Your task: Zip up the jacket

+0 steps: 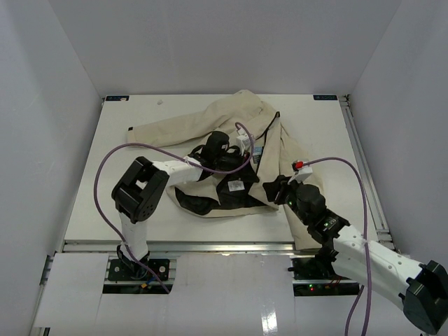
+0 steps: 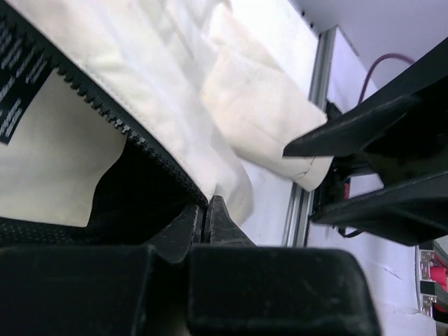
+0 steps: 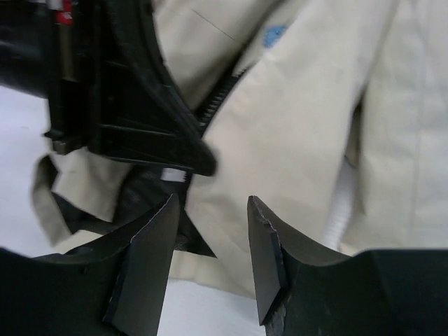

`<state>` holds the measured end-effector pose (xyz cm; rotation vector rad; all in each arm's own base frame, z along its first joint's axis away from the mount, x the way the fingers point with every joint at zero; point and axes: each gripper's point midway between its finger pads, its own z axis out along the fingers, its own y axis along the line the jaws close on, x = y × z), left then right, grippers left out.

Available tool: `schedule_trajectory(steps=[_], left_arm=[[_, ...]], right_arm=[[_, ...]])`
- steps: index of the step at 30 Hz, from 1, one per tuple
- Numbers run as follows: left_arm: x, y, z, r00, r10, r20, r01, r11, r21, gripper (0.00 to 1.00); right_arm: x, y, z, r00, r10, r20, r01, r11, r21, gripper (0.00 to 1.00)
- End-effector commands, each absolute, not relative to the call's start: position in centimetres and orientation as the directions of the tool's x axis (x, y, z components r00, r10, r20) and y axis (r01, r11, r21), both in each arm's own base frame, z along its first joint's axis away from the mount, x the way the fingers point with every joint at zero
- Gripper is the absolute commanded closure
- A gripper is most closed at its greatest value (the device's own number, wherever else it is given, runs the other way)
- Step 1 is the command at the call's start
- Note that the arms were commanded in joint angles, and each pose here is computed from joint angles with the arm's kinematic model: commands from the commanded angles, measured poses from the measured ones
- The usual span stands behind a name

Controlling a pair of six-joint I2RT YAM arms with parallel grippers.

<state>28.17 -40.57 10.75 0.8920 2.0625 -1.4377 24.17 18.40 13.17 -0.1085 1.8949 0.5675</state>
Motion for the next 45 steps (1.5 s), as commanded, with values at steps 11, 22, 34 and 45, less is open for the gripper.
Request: schedule_trajectory(steps=[11, 22, 34, 45], left_arm=[[25.9, -40.8, 18.9, -0.648, 0.097, -0.755, 0.761, 0.080, -0.643, 1.00], [24.7, -41.0, 20.4, -0.644, 0.072, -0.762, 0.765, 0.031, -0.643, 1.00], [23.8, -40.5, 19.7, -0.647, 0.109, -0.754, 0.761, 0.026, -0.649, 1.00], [24.6, -40.3, 18.1, -0.620, 0.136, -0.773, 0.784, 0.083, -0.615, 1.00]], right_arm=[[22.8, 22.6, 15.6, -0.301, 0.210, -0.930, -0.582, 0.732, 0.353, 0.51], [24.3, 22.8, 14.5, -0.316, 0.186, -0.930, -0.535, 0.774, 0.337, 0.51], [24.1, 22.4, 14.1, -0.310, 0.191, -0.932, -0.535, 0.775, 0.336, 0.52], [24.0, 17.4, 16.1, -0.214, 0.294, -0.931, -0.372, 0.857, 0.356, 0.40]])
